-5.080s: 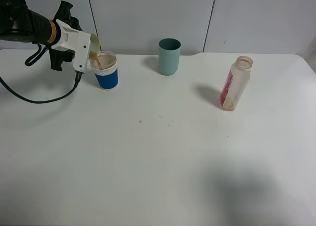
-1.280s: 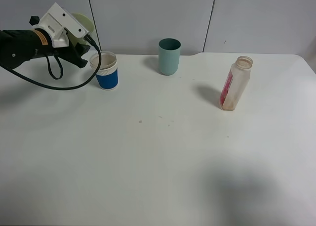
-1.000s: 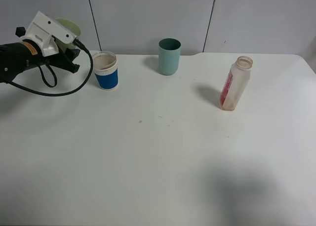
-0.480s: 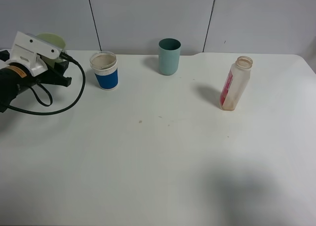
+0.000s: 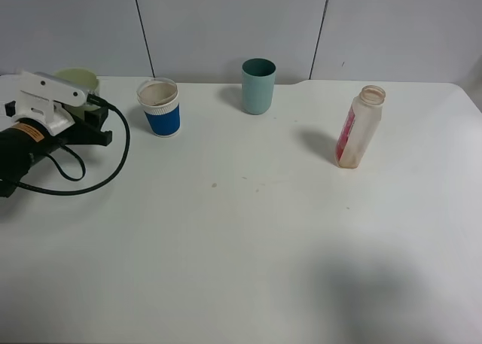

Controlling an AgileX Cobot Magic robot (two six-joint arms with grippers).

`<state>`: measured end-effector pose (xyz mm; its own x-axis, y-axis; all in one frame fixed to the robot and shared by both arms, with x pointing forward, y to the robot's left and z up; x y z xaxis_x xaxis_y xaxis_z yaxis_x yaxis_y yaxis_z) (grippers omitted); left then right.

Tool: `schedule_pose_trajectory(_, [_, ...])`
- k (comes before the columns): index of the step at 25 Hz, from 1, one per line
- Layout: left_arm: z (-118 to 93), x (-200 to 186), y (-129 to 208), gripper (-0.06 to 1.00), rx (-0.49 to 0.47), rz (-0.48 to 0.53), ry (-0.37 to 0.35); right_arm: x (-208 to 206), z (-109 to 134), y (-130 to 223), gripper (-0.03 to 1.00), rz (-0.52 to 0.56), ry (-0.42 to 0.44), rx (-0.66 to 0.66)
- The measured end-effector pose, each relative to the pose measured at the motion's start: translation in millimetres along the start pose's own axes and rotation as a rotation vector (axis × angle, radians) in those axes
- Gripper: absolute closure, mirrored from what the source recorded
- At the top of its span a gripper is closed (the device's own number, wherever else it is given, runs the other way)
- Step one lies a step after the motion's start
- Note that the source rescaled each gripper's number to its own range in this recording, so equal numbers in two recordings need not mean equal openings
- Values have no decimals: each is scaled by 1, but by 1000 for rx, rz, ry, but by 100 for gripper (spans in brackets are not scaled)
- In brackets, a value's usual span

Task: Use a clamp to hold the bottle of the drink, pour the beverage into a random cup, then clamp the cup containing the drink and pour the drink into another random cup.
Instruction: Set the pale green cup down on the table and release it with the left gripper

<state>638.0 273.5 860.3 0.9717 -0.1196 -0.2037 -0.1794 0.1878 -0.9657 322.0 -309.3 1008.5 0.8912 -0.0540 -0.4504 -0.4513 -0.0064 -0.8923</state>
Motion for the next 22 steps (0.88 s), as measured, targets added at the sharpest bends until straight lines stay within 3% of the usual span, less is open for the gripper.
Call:
schedule_pose_trajectory(8, [-10,3,38,94,-18,87,33,0,0,0,37,0,0,0])
schedule_pose_trajectory(22, [-20,12,41,94,-91,46,77,0,0,0,37,0,0,0])
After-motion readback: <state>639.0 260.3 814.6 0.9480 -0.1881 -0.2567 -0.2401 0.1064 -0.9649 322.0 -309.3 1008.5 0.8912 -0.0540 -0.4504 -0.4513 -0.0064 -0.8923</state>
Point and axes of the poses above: a point on each arm's last joint axis where the gripper is mounted, x pointing out along that axis toward the gripper, z along the wrist's bending axis when the last joint is at zero, y = z × x, the point moved 10 cm from there along x, pointing out along that axis toward the gripper, and after that the axes turned 3 degrees about -x, right-handed, at the moved point
